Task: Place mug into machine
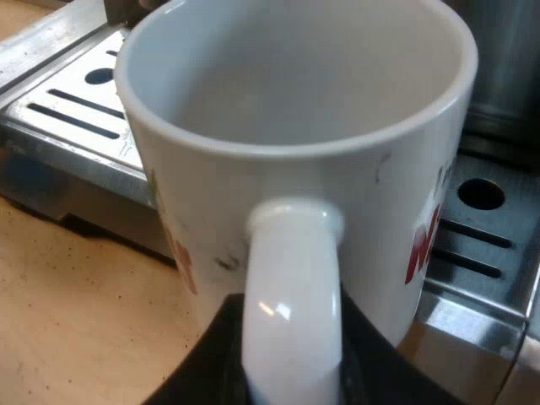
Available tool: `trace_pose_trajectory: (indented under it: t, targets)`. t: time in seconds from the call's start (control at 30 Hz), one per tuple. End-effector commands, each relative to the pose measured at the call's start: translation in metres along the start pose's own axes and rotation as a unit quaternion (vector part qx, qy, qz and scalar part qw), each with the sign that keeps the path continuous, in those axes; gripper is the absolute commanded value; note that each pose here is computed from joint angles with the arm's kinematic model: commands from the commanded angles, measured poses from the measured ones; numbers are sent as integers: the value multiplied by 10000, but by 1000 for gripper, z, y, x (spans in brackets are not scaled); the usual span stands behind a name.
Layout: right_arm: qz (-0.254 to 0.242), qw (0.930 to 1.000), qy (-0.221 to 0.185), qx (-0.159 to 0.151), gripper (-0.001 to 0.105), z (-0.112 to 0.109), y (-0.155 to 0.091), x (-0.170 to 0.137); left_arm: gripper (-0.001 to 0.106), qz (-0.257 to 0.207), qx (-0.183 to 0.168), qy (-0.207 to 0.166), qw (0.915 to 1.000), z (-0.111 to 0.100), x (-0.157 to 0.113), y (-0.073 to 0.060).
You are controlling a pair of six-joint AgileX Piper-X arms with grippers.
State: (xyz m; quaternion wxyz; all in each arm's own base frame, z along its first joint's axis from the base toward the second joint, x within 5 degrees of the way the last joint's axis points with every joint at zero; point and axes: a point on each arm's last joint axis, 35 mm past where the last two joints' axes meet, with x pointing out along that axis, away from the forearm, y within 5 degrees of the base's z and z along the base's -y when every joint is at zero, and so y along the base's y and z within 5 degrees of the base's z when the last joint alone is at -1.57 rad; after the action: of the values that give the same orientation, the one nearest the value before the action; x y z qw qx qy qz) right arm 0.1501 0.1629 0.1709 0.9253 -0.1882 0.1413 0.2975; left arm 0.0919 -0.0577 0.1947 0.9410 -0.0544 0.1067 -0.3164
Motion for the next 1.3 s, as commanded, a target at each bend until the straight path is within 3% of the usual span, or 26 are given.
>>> trace_pose_trajectory:
  t: [0.03,0.3,0.43,0.77,0.87,1.0,1.07,1.3]
  targets:
    - [-134,9991,-378,96,0,22,0,12,85,-43,-50,-78,9999,2,0,-1]
    - [-125,9993,-328,88,0,27,8,45,85,-45,-48,-89,9999,2,0,-1]
    - [-107,9992,-259,292,0,30,13,61,85,-45,-48,-89,9999,2,0,-1]
    - [143,9993,-241,260,0,38,21,88,85,-46,-47,-96,9999,2,0,-1]
    - [127,9992,-270,269,10,40,21,91,85,-46,-47,-96,9999,2,0,-1]
    - [126,9992,-275,270,38,41,21,91,85,-46,-47,-96,9999,2,0,-1]
    - [126,9992,-275,270,44,41,21,91,85,-46,-47,-96,9999,2,0,-1]
    - [-267,9978,-274,533,44,44,16,86,85,-46,-47,-96,9999,2,0,-1]
